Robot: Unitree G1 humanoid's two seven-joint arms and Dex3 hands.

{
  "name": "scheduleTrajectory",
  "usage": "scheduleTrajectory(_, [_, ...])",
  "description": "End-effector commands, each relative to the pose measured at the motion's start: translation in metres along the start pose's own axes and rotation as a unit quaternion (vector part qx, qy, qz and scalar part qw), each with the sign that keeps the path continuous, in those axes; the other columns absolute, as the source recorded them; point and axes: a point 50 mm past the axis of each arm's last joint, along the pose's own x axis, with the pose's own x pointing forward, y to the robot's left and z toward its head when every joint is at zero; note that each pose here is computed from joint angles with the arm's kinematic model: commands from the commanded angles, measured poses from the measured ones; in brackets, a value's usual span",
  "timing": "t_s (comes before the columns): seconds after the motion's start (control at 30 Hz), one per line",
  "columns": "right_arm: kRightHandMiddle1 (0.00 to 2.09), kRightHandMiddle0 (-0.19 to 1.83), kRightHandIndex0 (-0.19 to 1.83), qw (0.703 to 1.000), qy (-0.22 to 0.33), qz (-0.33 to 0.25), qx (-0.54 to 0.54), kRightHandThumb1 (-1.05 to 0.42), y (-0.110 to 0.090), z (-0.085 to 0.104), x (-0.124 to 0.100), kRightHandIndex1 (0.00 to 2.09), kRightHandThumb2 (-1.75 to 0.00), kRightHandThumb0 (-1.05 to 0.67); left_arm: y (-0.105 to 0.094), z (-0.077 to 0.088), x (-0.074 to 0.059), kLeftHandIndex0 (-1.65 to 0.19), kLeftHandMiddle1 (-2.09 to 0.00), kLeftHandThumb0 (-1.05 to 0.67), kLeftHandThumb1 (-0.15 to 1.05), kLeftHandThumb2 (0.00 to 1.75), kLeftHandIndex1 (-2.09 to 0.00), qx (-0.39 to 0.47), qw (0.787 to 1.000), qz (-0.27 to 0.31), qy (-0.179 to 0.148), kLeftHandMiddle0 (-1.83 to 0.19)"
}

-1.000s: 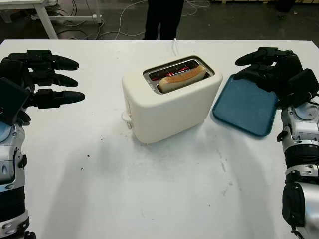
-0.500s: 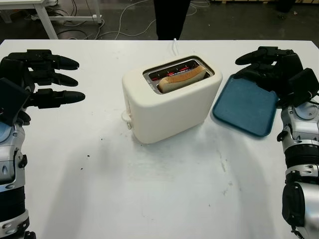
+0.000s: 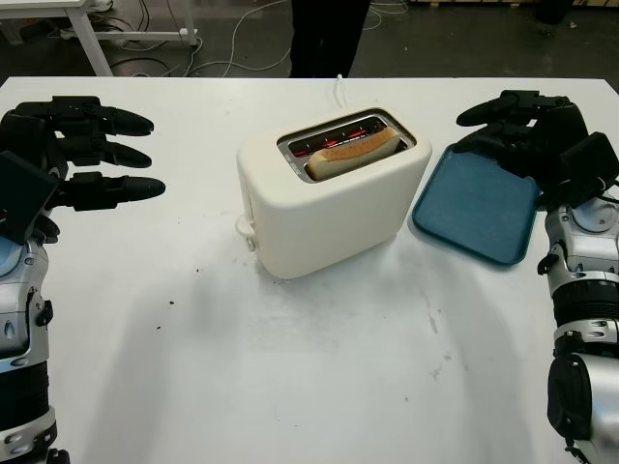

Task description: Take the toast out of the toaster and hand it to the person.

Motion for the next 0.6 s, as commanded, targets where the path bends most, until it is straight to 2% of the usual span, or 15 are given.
scheduleTrajectory(0.0, [0.47,1.12,1.07,1.0,-0.007,0.0,0.0,-0.8,-0.0006,0.0018,0.0007,0.73,-0.01,-1.05,0.0011,0.0016,-0.001,-1.13,-0.48,-1.0,0.34,0.0,-0.37,0.004,1.0,0.003,0.001,-1.17])
scheduleTrajectory(0.57, [0.47,1.13,1.07,1.0,-0.004,-0.001,0.003,-0.79,-0.0006,0.0016,0.0005,0.73,0.0,-1.05,0.0014,0.0008,-0.0014,-1.13,-0.49,-0.99,0.35,0.0,-0.37,0.004,1.0,0.002,0.0,-1.16])
